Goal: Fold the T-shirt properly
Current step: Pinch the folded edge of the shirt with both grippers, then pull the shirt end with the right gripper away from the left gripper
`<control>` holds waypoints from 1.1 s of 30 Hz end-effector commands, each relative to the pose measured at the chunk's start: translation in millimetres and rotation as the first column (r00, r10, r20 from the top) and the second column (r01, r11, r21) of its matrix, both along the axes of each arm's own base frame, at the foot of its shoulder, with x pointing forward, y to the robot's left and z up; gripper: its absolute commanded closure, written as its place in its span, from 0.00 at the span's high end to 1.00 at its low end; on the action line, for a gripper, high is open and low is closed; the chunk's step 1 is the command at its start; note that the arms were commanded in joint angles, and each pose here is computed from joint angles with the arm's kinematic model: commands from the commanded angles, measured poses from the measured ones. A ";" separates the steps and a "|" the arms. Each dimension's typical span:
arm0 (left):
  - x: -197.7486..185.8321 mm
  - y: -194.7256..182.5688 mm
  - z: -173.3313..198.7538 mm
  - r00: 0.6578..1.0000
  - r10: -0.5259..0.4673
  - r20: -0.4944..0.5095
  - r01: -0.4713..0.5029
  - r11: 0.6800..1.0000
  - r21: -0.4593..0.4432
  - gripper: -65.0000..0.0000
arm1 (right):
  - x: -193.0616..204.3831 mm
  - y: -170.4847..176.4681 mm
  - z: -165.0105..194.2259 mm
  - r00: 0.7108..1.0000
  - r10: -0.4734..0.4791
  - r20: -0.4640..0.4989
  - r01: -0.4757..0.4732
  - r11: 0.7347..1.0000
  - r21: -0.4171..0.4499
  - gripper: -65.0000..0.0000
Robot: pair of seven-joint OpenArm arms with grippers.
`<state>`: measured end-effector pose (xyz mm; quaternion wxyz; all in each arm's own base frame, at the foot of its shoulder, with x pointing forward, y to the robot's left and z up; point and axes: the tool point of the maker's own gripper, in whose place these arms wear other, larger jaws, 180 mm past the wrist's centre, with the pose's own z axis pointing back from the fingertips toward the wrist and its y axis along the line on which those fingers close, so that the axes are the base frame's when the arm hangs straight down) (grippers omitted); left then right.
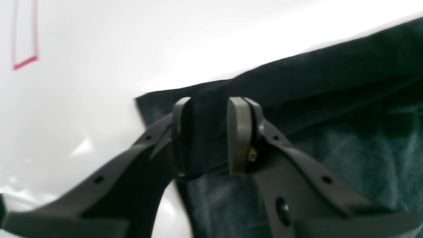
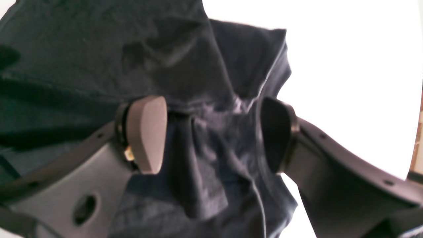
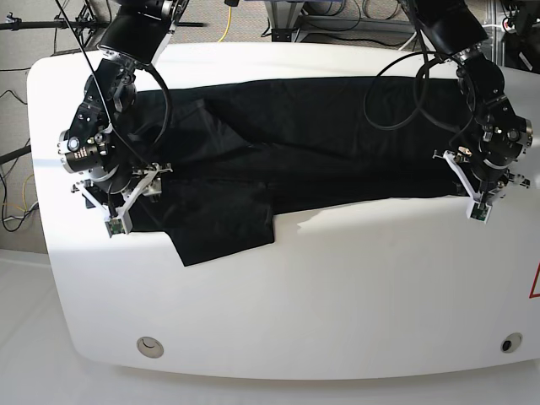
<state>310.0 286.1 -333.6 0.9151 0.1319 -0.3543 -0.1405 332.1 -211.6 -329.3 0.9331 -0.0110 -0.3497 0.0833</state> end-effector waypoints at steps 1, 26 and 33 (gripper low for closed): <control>0.2 13.4 20.8 0.998 0.015 0.053 -0.018 0.999 0.041 0.25 | 23.8 7.0 25.0 0.996 0.031 0.086 -0.031 1.000 -0.004 0.65; -57.9 115.5 55.7 0.964 0.249 0.092 -0.262 0.951 0.167 0.25 | 140.8 78.2 -9.4 0.972 0.224 0.076 -0.233 0.961 0.150 0.66; -66.0 114.7 47.7 0.966 0.251 0.065 -0.259 0.951 0.169 0.25 | 148.6 68.0 -29.5 0.976 0.200 0.089 -0.213 0.960 0.184 0.66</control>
